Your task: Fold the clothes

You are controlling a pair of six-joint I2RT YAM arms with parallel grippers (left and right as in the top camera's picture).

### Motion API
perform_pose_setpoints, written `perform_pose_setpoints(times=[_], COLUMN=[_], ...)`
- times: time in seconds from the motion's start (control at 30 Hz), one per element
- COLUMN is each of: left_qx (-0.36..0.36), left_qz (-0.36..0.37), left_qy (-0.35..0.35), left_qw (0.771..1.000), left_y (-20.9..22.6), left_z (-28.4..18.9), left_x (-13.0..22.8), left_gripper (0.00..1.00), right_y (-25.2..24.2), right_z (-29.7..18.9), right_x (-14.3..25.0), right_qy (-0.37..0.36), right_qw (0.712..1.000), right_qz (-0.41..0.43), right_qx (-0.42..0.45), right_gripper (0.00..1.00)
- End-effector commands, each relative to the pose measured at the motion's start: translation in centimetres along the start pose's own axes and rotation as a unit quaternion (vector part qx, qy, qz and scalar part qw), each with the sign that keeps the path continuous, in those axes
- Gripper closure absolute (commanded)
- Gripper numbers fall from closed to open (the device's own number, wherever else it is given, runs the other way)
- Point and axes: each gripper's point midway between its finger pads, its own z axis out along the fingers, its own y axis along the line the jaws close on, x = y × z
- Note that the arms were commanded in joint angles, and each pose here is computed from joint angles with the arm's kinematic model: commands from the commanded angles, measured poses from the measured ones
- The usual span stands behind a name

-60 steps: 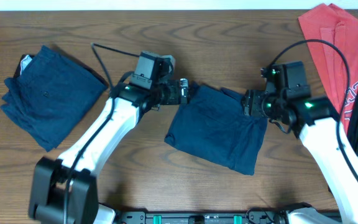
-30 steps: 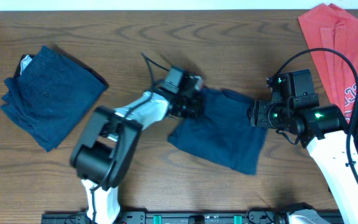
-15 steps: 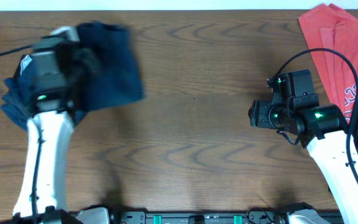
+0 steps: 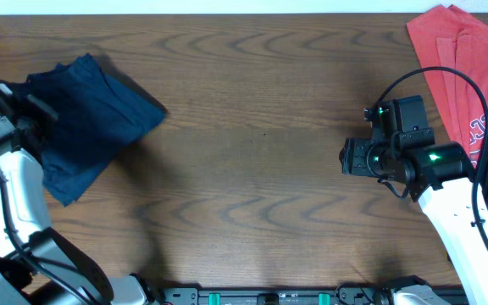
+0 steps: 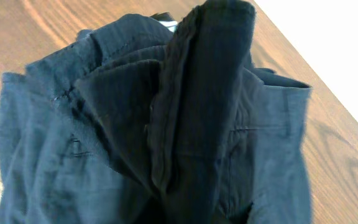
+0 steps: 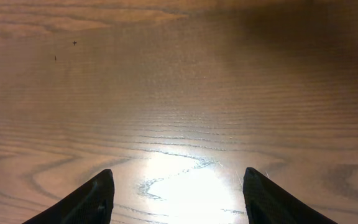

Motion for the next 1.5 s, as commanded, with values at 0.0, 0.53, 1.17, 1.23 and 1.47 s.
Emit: perform_pose_setpoints(times=[0.0,0.53,1.17,1.23,1.47], left_qx=[-0.018,0.068,0.170,0.169,0.186], left_qz=[-0.011,-0.020,0.317,0.318,0.336], left_qy=[-0.026,-0.009,0.269,0.270,0.136], left_qw=[0.999,0.997,0.893,0.893,0.913], left_y=[1.8,-1.3,-16.8,-16.0,-13.4], left_z=[-0.1,-0.2,-8.3,-10.4,-17.2], left_x=[-1.7,-1.4,22.8,22.6,20.1], left_gripper=[0.94,0.02,0.02,0.02,0.02], right_y=[-0.3,-0.1,1.4,1.2,0.2], right_z=[-0.6,-0.7,-2.5,-3.8,-9.7], right_x=[-0.4,-1.0,-7.4,-6.7,-4.6], right_qy=[-0.011,-0.024,-0.165,-0.170,-0.249], right_qw=[1.000,1.000,0.982,0.982,0.968], right_qz=[-0.005,-0.007,-0.096,-0.078,-0.040], right_qx=[0.005,0.001,-0.014,-0.017,0.000], right_gripper=[0.35,0.01,0.01,0.01,0.01])
